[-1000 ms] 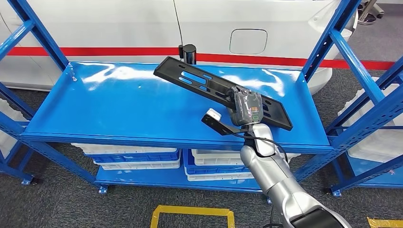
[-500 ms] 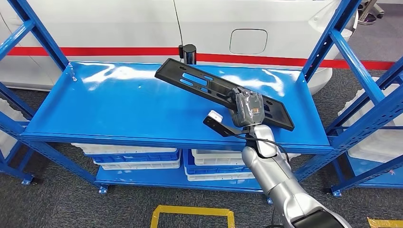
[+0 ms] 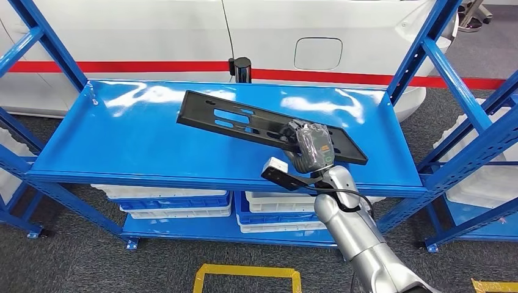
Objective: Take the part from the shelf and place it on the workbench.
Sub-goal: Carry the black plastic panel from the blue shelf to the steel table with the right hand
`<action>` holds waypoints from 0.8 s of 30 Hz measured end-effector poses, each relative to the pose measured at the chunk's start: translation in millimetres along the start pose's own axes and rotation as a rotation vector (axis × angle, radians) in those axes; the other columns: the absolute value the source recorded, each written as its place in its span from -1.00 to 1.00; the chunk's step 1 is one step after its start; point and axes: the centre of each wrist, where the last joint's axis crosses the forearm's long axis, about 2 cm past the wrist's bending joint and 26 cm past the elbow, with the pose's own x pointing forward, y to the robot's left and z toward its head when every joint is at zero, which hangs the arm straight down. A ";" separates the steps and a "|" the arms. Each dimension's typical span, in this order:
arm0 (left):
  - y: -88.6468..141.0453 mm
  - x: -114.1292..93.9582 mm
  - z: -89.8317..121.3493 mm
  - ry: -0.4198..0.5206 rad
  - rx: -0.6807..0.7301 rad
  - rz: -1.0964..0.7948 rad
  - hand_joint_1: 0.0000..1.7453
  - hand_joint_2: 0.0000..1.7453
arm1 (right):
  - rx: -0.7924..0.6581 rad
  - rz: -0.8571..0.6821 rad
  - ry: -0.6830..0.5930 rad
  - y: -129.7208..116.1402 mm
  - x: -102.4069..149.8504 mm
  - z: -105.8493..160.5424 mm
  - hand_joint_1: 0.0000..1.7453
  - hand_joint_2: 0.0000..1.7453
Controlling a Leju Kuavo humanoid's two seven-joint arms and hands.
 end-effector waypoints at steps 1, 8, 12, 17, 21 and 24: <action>0.0 0.0 0.0 0.000 0.000 0.000 -1.00 1.00 | -0.001 -0.011 -0.012 -1.2 1.7 0.2 0.92 1.00; 0.7 -0.1 -0.3 0.004 0.003 -0.003 -1.00 1.00 | -0.025 -0.060 -0.075 -10.8 10.7 -2.5 0.92 1.00; 1.5 -0.7 -0.4 0.007 0.008 -0.007 -1.00 1.00 | -0.051 -0.070 -0.107 -18.0 14.9 -4.2 0.92 1.00; 1.9 -0.8 -0.5 0.008 0.012 -0.010 -1.00 1.00 | -0.065 -0.070 -0.134 -24.7 18.3 -6.1 0.92 1.00; 2.0 -1.0 -0.4 0.008 0.012 -0.010 -1.00 1.00 | -0.069 -0.067 -0.146 -26.3 20.0 -6.2 0.92 1.00; 2.1 -1.4 -0.2 0.009 0.011 -0.011 -1.00 1.00 | -0.069 -0.066 -0.151 -26.9 20.6 -6.3 0.92 1.00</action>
